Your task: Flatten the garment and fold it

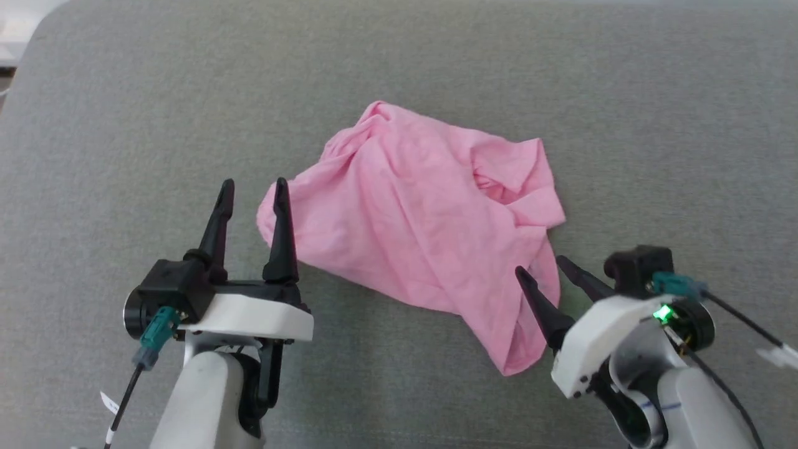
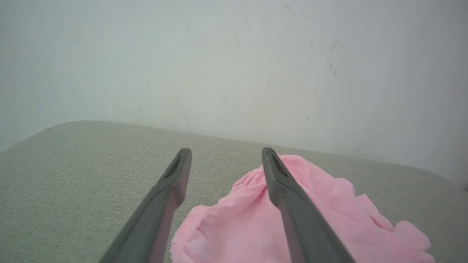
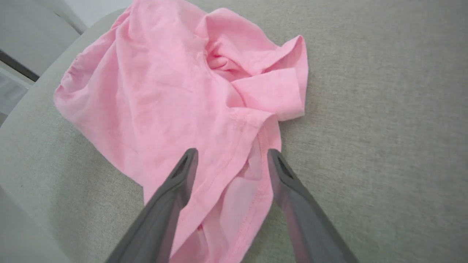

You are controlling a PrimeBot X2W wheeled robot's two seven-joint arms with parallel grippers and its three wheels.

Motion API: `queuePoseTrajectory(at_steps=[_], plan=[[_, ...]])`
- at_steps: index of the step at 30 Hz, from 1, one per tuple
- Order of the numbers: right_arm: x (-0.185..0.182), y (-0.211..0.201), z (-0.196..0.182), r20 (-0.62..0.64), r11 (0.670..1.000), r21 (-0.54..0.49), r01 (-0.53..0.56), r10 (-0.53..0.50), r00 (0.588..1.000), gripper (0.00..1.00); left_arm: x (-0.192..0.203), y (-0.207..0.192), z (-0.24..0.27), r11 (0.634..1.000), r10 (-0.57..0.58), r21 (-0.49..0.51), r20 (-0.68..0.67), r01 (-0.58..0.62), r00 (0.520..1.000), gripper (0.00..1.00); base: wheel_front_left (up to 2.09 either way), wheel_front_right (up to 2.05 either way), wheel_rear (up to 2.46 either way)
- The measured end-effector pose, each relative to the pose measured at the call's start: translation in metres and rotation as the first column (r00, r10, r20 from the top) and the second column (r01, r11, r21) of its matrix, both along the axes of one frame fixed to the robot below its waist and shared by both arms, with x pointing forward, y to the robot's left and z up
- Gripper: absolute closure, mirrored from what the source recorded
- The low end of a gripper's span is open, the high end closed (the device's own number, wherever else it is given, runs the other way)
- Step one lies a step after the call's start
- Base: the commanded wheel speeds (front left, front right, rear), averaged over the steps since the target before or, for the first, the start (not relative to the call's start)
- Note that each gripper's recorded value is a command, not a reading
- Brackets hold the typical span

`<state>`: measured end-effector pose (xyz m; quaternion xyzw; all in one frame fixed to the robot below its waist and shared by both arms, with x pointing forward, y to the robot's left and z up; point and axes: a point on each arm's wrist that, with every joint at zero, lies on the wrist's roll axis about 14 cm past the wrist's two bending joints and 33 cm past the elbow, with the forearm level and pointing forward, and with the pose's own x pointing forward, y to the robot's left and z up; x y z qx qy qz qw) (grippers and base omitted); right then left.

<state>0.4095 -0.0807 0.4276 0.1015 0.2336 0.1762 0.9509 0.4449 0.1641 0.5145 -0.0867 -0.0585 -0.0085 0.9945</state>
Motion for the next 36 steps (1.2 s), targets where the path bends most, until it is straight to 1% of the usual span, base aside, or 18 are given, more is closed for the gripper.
queuePoseTrajectory(at_steps=[4,10,11,12,14,20,27,31,35,36], plan=[[0.011,0.008,-0.018,-0.082,1.000,-0.004,-0.030,0.030,0.996,0.00,-0.003,0.009,-0.002,1.000,0.024,0.004,-0.003,-0.024,1.000,0.00,0.00,0.00,0.00],[0.022,0.021,-0.036,-0.142,0.998,-0.011,-0.069,0.067,0.988,0.00,-0.006,0.019,-0.008,0.999,0.047,0.016,-0.015,-0.047,0.999,0.00,0.00,0.00,0.00],[0.025,0.023,-0.036,-0.141,0.997,-0.012,-0.075,0.072,0.987,0.13,-0.006,0.021,-0.008,0.998,0.053,0.017,-0.017,-0.052,0.998,0.00,0.00,0.00,0.00],[0.027,0.025,-0.034,-0.135,0.997,-0.011,-0.079,0.076,0.988,0.53,-0.007,0.022,-0.008,0.998,0.052,0.017,-0.017,-0.052,0.998,0.00,0.00,0.00,0.00],[0.034,0.025,-0.028,-0.105,0.997,-0.006,-0.074,0.073,0.992,1.00,-0.008,0.023,-0.008,0.998,0.057,0.015,-0.018,-0.057,0.998,0.00,0.00,0.00,0.00],[0.054,0.012,-0.009,-0.022,1.000,0.004,-0.014,0.014,1.000,1.00,-0.009,0.024,-0.009,0.998,0.057,0.017,-0.021,-0.057,0.998,0.00,0.00,0.00,0.00],[0.107,-0.010,0.028,0.069,0.997,0.012,0.072,-0.073,0.995,1.00,-0.011,0.026,-0.018,0.998,0.056,0.019,-0.049,-0.055,0.997,0.00,0.00,0.00,0.00],[0.139,-0.020,0.034,0.071,0.994,-0.023,0.102,-0.100,0.992,1.00,-0.009,0.023,-0.025,0.999,0.047,0.014,-0.067,-0.046,0.997,0.00,0.00,0.00,0.00],[0.168,-0.027,0.026,0.045,0.990,-0.072,0.122,-0.119,0.992,1.00,-0.003,0.021,-0.027,0.999,0.038,0.012,-0.071,-0.037,0.997,0.00,0.00,0.00,0.00],[0.175,-0.028,0.025,0.045,0.989,-0.073,0.130,-0.127,0.991,0.91,-0.002,0.021,-0.028,0.999,0.037,0.012,-0.074,-0.036,0.997,0.00,0.00,0.00,0.00]])
